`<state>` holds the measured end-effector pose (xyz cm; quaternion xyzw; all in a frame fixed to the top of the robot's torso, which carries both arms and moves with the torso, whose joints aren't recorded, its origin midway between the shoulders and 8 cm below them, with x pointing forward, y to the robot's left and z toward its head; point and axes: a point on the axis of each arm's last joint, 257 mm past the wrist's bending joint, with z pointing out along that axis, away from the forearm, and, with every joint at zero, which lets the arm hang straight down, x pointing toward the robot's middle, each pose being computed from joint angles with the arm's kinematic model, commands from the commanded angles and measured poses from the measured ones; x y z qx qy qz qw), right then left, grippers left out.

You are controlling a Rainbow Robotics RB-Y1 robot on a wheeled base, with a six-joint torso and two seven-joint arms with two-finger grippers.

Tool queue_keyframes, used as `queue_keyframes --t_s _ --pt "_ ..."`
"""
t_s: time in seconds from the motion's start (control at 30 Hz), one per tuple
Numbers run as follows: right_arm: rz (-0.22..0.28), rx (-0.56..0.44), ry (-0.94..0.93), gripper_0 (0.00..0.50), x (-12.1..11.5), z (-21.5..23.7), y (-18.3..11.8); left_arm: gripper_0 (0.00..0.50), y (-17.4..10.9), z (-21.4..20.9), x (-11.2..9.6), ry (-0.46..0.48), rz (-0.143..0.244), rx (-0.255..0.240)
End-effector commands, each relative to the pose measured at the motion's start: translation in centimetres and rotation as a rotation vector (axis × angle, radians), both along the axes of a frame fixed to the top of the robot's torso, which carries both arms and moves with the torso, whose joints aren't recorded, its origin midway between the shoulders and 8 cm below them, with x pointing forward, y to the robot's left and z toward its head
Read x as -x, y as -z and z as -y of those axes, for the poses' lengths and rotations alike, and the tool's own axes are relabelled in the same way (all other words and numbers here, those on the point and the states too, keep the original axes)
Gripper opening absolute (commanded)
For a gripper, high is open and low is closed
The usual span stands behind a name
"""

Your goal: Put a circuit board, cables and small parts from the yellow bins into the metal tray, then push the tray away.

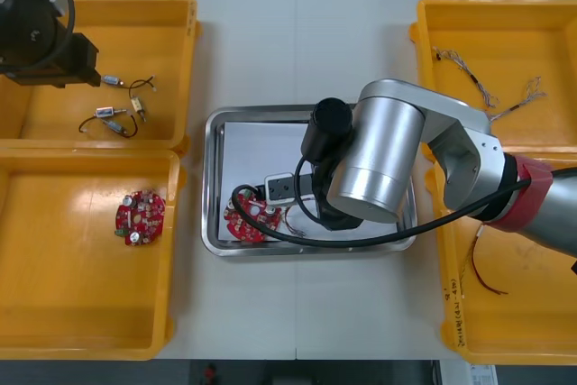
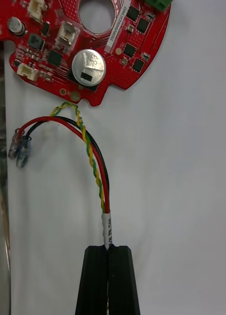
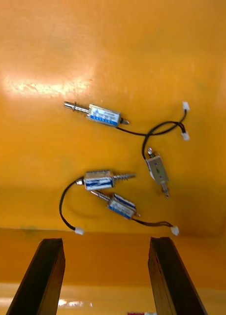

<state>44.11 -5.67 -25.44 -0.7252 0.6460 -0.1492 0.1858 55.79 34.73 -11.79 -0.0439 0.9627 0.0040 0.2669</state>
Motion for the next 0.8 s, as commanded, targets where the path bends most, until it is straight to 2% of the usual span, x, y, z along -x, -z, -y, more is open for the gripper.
queue_keyframes --t_s 0.03,0.27,0.43,0.47,0.5,0.53,0.57,0.6,0.8 --pt "0.007 0.047 -0.027 0.0 -0.4 1.4 0.9 0.5 1.3 -0.6 -0.8 0.06 0.005 -0.053" --pt "-0.008 0.06 -0.008 0.0 -0.2 2.6 1.9 0.5 2.8 -0.5 -1.9 0.065 0.02 -0.074" --pt "0.001 0.067 -0.012 0.0 -0.4 2.8 1.9 0.5 4.9 -0.4 -2.7 0.071 0.019 -0.092" --pt "0.005 0.065 -0.012 0.014 -0.5 2.7 1.7 0.5 5.1 -0.3 -2.8 0.072 0.019 -0.094" --pt "0.004 0.065 -0.013 0.068 -0.4 2.7 1.8 0.5 5.3 -0.3 -2.8 0.074 0.016 -0.102" --pt "0.007 0.063 -0.013 0.167 -0.6 2.7 1.7 0.5 5.5 -0.1 -2.8 0.08 0.016 -0.107" --pt "0.01 0.059 -0.014 0.368 -0.6 2.6 1.6 0.5 5.9 0.0 -2.8 0.082 0.01 -0.111" --pt "0.009 0.058 -0.014 0.5 -0.6 2.6 1.7 0.5 6.1 0.1 -2.8 0.084 0.007 -0.112" --pt "0.01 0.057 -0.013 0.5 -0.6 2.6 1.7 0.5 7.7 0.8 -2.7 0.099 -0.009 -0.124"
